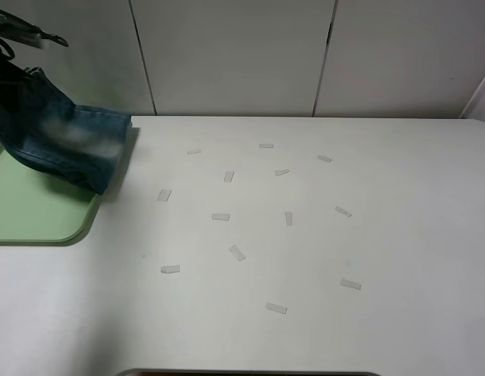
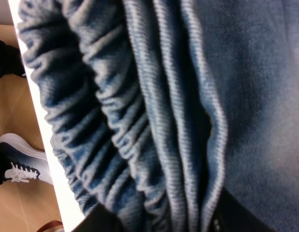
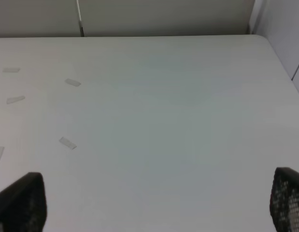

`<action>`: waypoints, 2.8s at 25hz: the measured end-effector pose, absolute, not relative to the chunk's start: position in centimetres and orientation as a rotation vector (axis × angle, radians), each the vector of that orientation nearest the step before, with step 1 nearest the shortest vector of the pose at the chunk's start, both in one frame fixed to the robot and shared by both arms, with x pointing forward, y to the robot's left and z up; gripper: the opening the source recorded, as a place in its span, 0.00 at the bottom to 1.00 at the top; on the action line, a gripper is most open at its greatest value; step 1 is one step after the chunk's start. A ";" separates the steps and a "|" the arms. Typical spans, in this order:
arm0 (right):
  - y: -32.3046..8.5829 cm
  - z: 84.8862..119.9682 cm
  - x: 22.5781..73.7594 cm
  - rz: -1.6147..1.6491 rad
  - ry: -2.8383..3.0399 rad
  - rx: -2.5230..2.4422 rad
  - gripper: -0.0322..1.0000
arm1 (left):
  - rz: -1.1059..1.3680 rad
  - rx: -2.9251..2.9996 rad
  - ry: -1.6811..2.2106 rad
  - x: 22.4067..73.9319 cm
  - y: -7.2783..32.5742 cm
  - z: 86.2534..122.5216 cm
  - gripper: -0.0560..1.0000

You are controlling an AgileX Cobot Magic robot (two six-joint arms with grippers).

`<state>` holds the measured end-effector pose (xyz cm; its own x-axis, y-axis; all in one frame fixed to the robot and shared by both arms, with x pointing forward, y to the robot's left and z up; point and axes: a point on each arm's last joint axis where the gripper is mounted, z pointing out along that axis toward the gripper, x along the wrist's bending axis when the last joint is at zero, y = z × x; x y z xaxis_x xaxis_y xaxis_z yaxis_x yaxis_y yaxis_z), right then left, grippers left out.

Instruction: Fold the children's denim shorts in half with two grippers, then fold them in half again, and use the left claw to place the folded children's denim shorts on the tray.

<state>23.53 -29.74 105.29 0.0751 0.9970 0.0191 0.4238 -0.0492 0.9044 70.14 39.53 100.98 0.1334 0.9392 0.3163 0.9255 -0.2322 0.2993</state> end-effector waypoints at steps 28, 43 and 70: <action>-29.7 105.3 23.5 0.942 1.451 1.584 0.71 | 0.759 2.340 1.891 70.9 41.1 99.5 0.52; -29.7 105.3 23.5 0.942 1.451 1.584 0.71 | 0.778 2.299 1.879 71.1 40.9 99.8 0.99; -29.7 105.3 23.5 0.942 1.451 1.584 0.71 | 0.705 1.935 1.978 56.7 36.3 116.8 0.99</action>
<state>23.54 -29.74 105.30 0.0751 0.9970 0.0191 0.4229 -0.0492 0.9048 56.74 36.33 116.80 -0.0598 0.9894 0.1323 0.8499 -0.0191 0.5266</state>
